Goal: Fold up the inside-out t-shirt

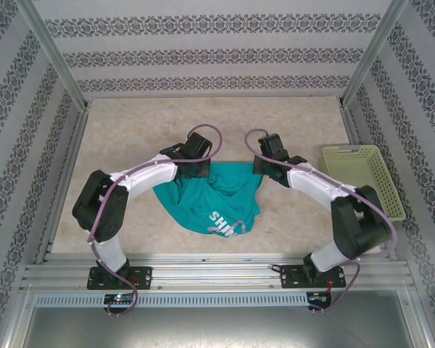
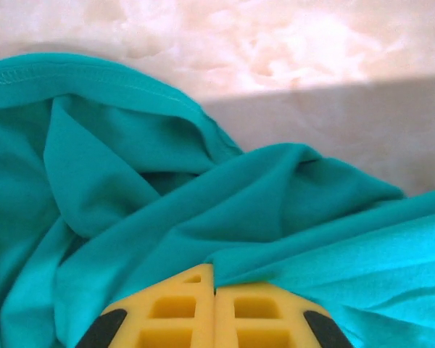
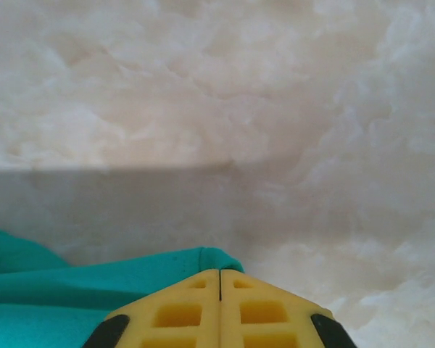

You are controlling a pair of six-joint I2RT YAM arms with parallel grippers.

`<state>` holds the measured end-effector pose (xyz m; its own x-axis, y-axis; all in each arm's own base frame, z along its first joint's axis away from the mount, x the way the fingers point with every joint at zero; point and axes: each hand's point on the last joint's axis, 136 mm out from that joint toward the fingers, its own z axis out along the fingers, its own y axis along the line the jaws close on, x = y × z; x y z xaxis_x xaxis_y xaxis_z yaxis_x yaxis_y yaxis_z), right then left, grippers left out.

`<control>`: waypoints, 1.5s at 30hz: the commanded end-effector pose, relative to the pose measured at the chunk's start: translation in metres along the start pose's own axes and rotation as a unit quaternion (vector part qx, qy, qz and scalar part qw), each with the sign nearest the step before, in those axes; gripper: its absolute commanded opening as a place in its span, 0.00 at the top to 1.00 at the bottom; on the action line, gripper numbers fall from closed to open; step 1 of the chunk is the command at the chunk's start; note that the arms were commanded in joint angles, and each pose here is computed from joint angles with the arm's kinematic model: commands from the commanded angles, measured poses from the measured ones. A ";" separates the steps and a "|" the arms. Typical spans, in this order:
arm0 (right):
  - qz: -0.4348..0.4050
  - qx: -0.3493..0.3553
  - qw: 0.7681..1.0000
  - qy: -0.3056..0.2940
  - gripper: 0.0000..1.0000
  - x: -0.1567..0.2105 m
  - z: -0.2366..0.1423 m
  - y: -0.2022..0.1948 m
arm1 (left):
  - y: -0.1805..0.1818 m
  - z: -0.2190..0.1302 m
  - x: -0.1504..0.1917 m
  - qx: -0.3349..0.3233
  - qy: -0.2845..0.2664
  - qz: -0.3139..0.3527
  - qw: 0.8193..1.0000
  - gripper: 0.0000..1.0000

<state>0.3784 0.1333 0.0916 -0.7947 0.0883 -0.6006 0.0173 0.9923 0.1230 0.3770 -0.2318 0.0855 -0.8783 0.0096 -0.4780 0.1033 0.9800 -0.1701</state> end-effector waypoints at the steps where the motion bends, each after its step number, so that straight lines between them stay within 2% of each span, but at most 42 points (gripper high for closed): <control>1: -0.013 0.008 1.000 -0.014 0.62 -0.026 -0.010 0.006 | 0.007 -0.014 0.005 -0.018 0.020 -0.007 1.000 0.80; 4: -0.036 0.014 0.999 -0.029 0.40 -0.026 -0.040 0.012 | 0.012 -0.043 0.012 -0.002 0.001 -0.016 1.000 0.60; 7: -0.055 -0.020 0.997 -0.053 0.33 -0.014 -0.076 0.031 | 0.020 -0.075 0.028 0.026 -0.030 -0.023 0.999 0.37; 9: -0.066 -0.067 0.994 -0.058 0.33 0.004 -0.093 0.053 | 0.026 -0.086 0.042 0.041 -0.042 -0.031 0.998 0.33; 13: -0.067 -0.156 0.985 -0.039 0.36 0.039 -0.105 0.097 | 0.023 -0.089 0.067 0.096 -0.050 -0.051 0.993 0.32; 16: -0.069 -0.190 0.979 -0.022 0.39 0.053 -0.099 0.124 | 0.011 -0.086 0.072 0.149 -0.061 -0.064 0.985 0.31; 19: -0.082 -0.180 0.980 -0.001 0.43 0.059 -0.081 0.138 | 0.002 -0.076 0.072 0.172 -0.058 -0.071 0.981 0.31; 29: -0.120 -0.134 0.983 0.032 0.54 0.066 -0.030 0.151 | 0.010 -0.036 0.094 0.145 -0.012 -0.082 0.986 0.33; 31: -0.129 -0.131 0.982 0.043 0.65 0.069 -0.021 0.156 | 0.016 -0.026 0.100 0.125 0.000 -0.087 0.988 0.33; 33: -0.136 -0.130 0.981 0.050 0.85 0.070 -0.018 0.159 | 0.024 -0.016 0.106 0.100 0.015 -0.093 0.991 0.33; 34: -0.139 -0.127 0.981 0.047 0.99 0.067 -0.022 0.158 | 0.030 -0.012 0.110 0.084 0.024 -0.098 0.991 0.33; 37: -0.135 -0.157 0.978 0.007 1.00 0.054 -0.054 0.159 | 0.048 -0.002 0.119 0.046 0.045 -0.120 0.991 0.38; 40: -0.100 -0.233 0.967 -0.017 1.00 0.045 -0.092 0.159 | 0.056 0.002 0.123 0.038 0.048 -0.132 0.989 0.39; 43: -0.038 -0.281 0.959 -0.016 1.00 0.044 -0.106 0.144 | 0.059 0.004 0.124 0.029 0.050 -0.128 0.990 0.39; 45: 0.005 -0.301 0.954 -0.008 1.00 0.049 -0.101 0.131 | 0.060 0.003 0.123 0.025 0.051 -0.127 0.990 0.39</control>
<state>0.2860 0.2648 0.1696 -0.7321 0.0039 -0.6812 -0.3821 0.8255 0.4154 0.2812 -0.1925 0.0295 -0.9135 -0.1925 -0.3583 -0.0386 0.9179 -0.3949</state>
